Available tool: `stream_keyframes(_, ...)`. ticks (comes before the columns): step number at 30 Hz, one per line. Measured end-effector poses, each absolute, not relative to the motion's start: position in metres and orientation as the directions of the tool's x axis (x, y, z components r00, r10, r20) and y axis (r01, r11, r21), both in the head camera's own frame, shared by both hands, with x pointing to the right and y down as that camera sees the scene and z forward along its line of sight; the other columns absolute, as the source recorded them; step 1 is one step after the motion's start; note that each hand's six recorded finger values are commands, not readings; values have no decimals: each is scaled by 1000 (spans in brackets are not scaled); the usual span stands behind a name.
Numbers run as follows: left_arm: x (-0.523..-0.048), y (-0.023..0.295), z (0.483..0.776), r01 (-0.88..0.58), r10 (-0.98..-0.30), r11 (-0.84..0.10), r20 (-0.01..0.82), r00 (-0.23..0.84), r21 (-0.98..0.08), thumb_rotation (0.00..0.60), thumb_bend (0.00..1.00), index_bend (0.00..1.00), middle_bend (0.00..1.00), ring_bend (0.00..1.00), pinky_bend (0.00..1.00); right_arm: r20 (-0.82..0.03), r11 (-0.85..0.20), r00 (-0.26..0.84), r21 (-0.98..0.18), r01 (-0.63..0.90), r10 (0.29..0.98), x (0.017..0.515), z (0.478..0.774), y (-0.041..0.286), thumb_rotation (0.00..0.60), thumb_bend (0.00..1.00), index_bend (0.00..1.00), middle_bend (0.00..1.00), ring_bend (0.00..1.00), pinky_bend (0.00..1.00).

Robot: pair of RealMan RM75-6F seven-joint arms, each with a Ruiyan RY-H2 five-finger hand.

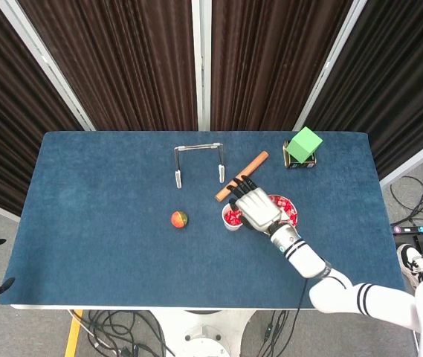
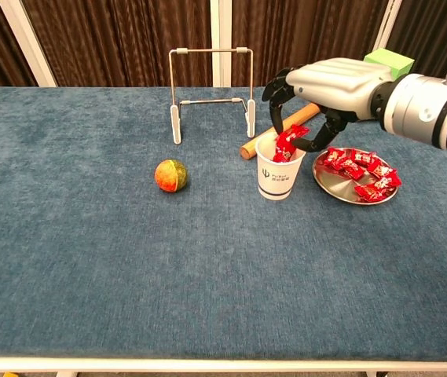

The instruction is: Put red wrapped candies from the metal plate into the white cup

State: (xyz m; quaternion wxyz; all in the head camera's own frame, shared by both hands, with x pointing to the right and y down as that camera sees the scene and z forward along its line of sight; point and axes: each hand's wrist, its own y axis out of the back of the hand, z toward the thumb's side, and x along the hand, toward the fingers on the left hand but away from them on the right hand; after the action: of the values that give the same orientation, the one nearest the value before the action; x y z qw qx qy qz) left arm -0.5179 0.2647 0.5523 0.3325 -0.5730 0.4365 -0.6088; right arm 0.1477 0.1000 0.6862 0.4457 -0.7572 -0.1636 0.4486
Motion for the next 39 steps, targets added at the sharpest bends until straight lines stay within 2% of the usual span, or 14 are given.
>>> stream_keyframes(4, -519, 265, 554, -100, -903, -400, 410, -126, -911, 600, 0, 317, 187, 108, 187, -530, -544, 535, -825, -150, 657, 148, 687, 97, 600, 127, 229, 113, 0, 3)
stream_keyframes(7, -520, 265, 555, -101, -903, -400, 411, -125, -911, 600, 0, 317, 187, 108, 186, -530, -546, 514, -827, -137, 675, 157, 684, 91, 600, 93, 207, 114, 0, 3)
stream_keyframes(10, -519, 265, 555, -102, -905, -398, 409, -121, -912, 600, 0, 317, 187, 107, 187, -530, -542, 470, -831, -123, 706, 176, 681, 82, 600, 114, 263, 116, 0, 5)
stream_keyframes(13, -518, 264, 555, -103, -906, -396, 406, -116, -913, 600, 0, 317, 187, 108, 186, -544, -544, 415, -829, -131, 729, 199, 681, 75, 600, 177, 349, 117, 0, 6)
stream_keyframes(17, -516, 264, 556, -104, -906, -398, 408, -112, -912, 600, 0, 317, 187, 108, 186, -582, -563, 350, -810, -166, 734, 224, 691, 72, 600, 226, 395, 117, 0, 7)
stream_keyframes(27, -516, 267, 555, -100, -902, -406, 416, -117, -908, 600, 0, 317, 187, 107, 186, -677, -613, 263, -735, -288, 688, 248, 736, 88, 600, 247, 414, 115, 0, 7)
stream_keyframes(39, -516, 268, 557, -104, -900, -409, 420, -120, -907, 600, 0, 317, 187, 108, 187, -723, -646, 224, -686, -334, 653, 249, 759, 96, 600, 246, 417, 109, 0, 6)
